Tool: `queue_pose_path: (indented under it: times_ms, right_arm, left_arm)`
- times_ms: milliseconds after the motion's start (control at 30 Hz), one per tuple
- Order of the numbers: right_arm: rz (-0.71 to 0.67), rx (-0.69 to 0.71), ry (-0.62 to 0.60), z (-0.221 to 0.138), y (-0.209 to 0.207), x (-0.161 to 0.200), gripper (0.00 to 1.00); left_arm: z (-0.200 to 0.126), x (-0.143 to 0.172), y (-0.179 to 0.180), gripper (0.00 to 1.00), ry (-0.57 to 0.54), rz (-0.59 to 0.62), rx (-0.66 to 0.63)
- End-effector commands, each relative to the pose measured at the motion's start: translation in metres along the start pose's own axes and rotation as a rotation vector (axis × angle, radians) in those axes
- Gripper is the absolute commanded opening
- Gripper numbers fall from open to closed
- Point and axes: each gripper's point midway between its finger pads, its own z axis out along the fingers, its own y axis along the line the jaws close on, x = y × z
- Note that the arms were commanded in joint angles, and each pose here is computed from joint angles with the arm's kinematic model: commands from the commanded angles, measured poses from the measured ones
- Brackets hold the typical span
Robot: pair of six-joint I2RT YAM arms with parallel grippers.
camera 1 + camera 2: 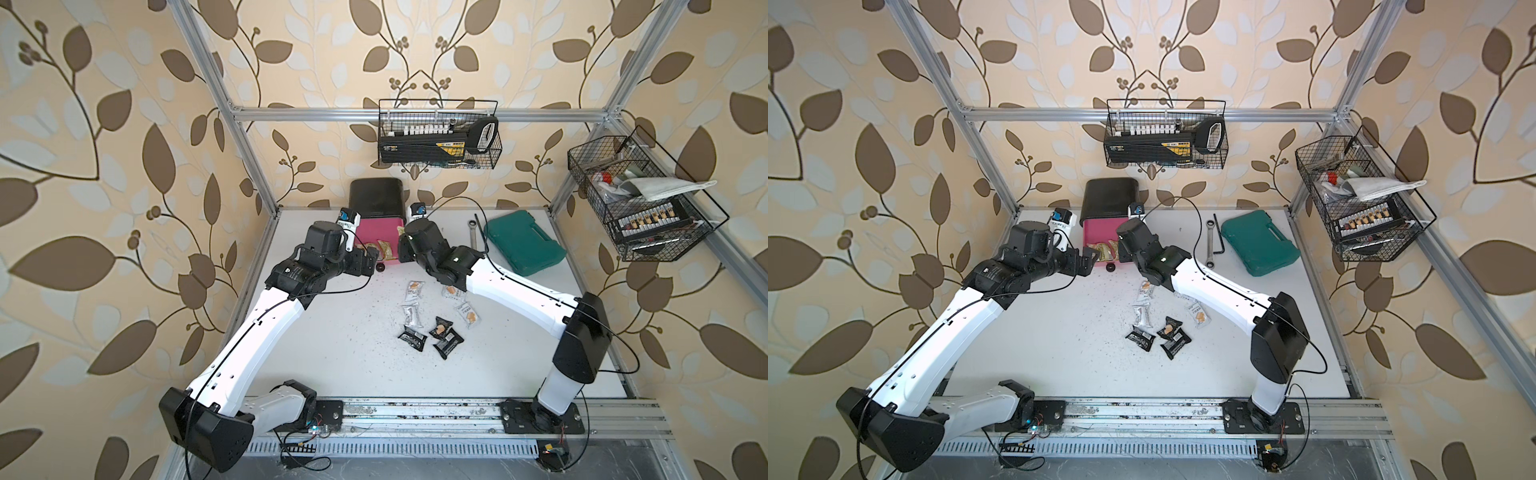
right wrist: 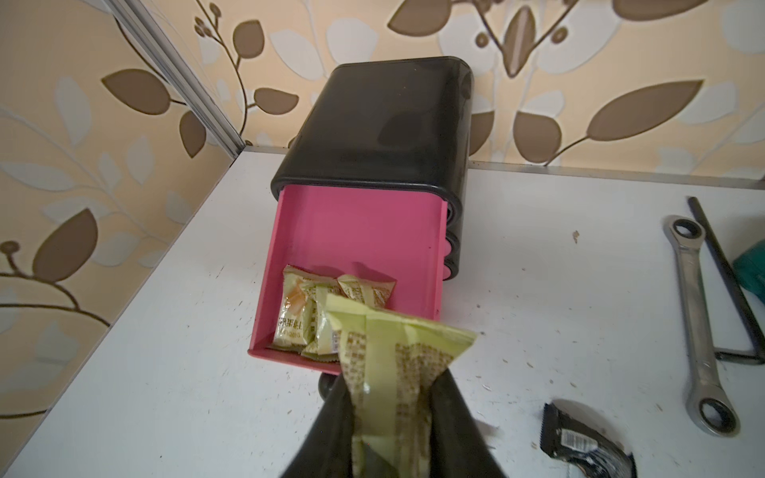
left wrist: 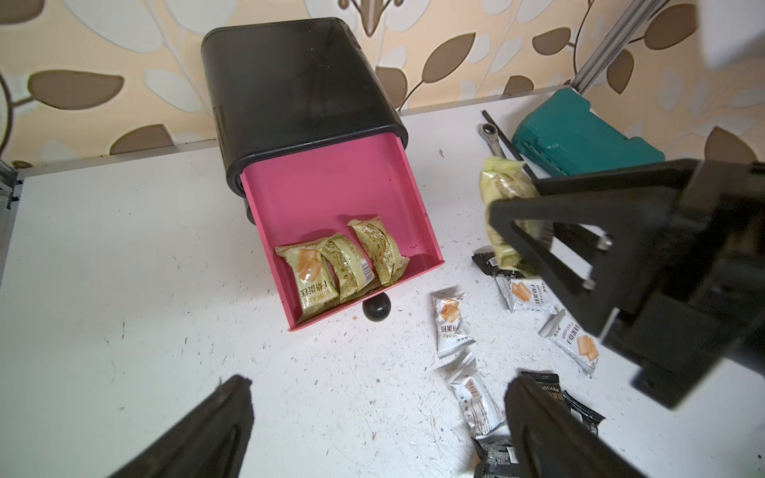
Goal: Place the cookies into the drawer by color
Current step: Place the cookie in the drawer.
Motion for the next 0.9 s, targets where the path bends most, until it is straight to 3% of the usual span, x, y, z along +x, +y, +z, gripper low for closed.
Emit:
queue_pose_path:
  times_ms: [0, 333, 633, 667, 733, 867]
  right_arm:
    - [-0.058, -0.018, -0.001, 0.024, 0.011, -0.006, 0.23]
    - [-0.098, 0.027, 0.055, 0.108, 0.000, 0.008, 0.23]
    - [-0.080, -0.020, 0.114, 0.137, -0.001, 0.024, 0.26]
    - [-0.077, -0.030, 0.119, 0.137, 0.001, 0.024, 0.28]
    - [-0.070, -0.042, 0.122, 0.134, 0.005, 0.021, 0.42]
    - [-0.059, -0.049, 0.098, 0.115, 0.007, 0.002, 0.52]
  left_arm:
    - [-0.009, -0.013, 0.005, 0.98, -0.064, -0.010, -0.023]
    - [-0.006, -0.012, 0.005, 0.98, -0.054, -0.007, -0.022]
    - [-0.004, -0.011, 0.005, 0.98, -0.046, -0.003, -0.025]
    - [-0.003, -0.011, 0.005, 0.98, -0.045, -0.002, -0.025]
    - [-0.002, -0.010, 0.006, 0.98, -0.041, -0.003, -0.027]
    - [-0.001, -0.009, 0.006, 0.98, -0.037, -0.002, -0.029]
